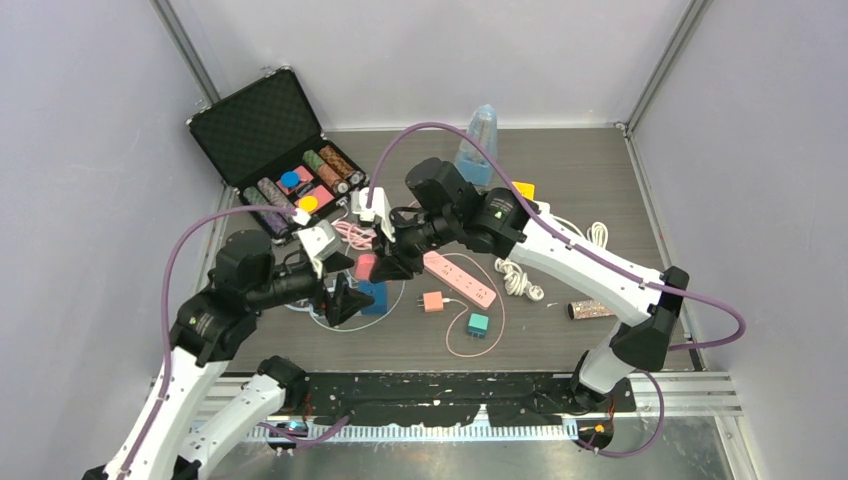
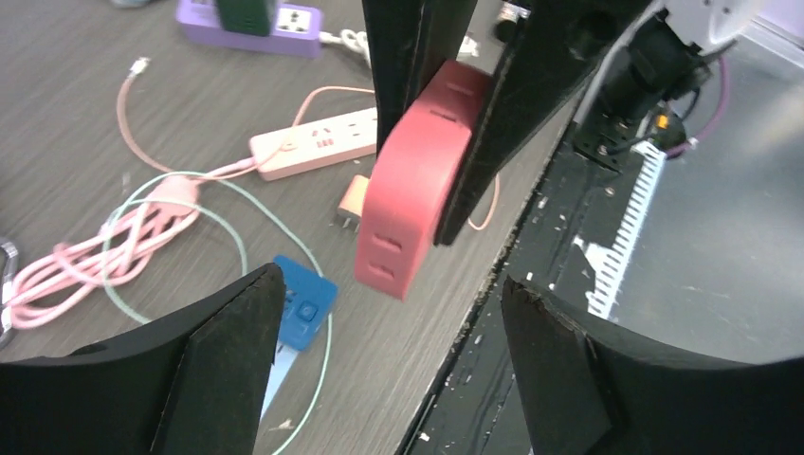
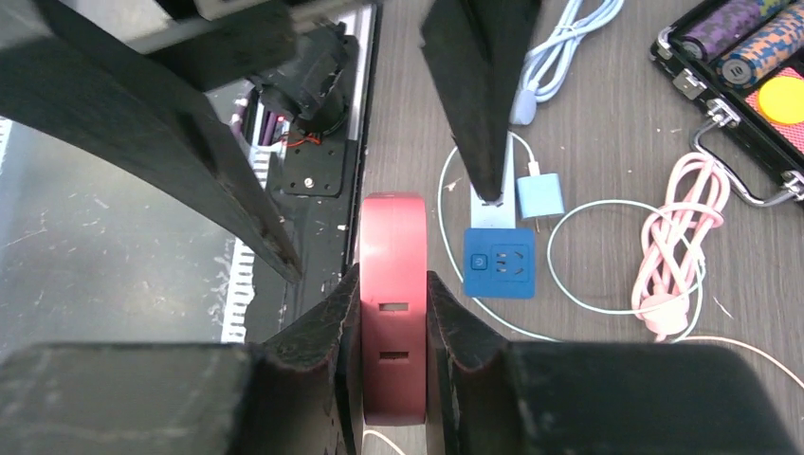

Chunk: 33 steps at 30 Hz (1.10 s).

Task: Insert the plug

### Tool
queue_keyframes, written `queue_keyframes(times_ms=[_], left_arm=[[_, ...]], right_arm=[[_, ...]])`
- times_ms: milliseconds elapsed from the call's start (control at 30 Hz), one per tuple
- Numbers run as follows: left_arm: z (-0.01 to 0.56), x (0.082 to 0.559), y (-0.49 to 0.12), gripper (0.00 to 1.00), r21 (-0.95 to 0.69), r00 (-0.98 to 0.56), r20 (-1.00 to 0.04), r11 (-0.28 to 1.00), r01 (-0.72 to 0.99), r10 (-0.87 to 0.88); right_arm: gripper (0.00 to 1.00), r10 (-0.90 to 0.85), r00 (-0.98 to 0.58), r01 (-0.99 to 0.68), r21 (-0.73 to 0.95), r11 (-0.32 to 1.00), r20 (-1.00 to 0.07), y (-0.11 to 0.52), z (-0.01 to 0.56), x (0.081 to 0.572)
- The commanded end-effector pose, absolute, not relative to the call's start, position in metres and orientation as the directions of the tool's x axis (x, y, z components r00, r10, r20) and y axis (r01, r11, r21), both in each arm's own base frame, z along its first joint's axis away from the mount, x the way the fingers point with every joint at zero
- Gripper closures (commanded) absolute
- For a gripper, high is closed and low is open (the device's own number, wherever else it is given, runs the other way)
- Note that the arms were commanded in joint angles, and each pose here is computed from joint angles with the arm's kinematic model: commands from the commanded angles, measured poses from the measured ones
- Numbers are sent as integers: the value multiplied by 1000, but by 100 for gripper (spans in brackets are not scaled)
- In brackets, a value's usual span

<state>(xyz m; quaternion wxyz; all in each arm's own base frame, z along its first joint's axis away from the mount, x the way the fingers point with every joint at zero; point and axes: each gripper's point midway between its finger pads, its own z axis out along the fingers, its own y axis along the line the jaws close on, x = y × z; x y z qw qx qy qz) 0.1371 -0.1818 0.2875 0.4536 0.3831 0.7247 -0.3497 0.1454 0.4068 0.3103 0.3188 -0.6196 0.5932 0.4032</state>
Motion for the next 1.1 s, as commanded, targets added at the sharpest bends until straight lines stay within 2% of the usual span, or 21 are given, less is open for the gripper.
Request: queue_keyframes(times_ms=[0,167,267,500,733,1067], left_arm=[[315,141,-151,15,-57,-214,-960,619,784,182],[345,129,-93,11,-37,-164,-984,822,568,69],[363,121,-61,10,-60,-113,-993,899,433,-11],[381,93,-58,9,-92,-10,-995,870,485,-100],[374,90,-61,7,-107,-29,-994,860,499,-108],[375,97,-60,6,-95,-15,-995,869,485,-100]], right_arm=[[94,-395,5,-1000,7,-28,-919,413,333,159],[94,-384,0,-1000,0,-1,-923,430,321,173],[94,-389,-8,-1000,5,9,-921,443,314,182],[94,-469,32,-999,-47,20,-883,491,260,193],[94,-543,94,-993,-117,8,-834,527,201,203],[95,-606,156,-981,-192,-6,-780,543,145,219]])
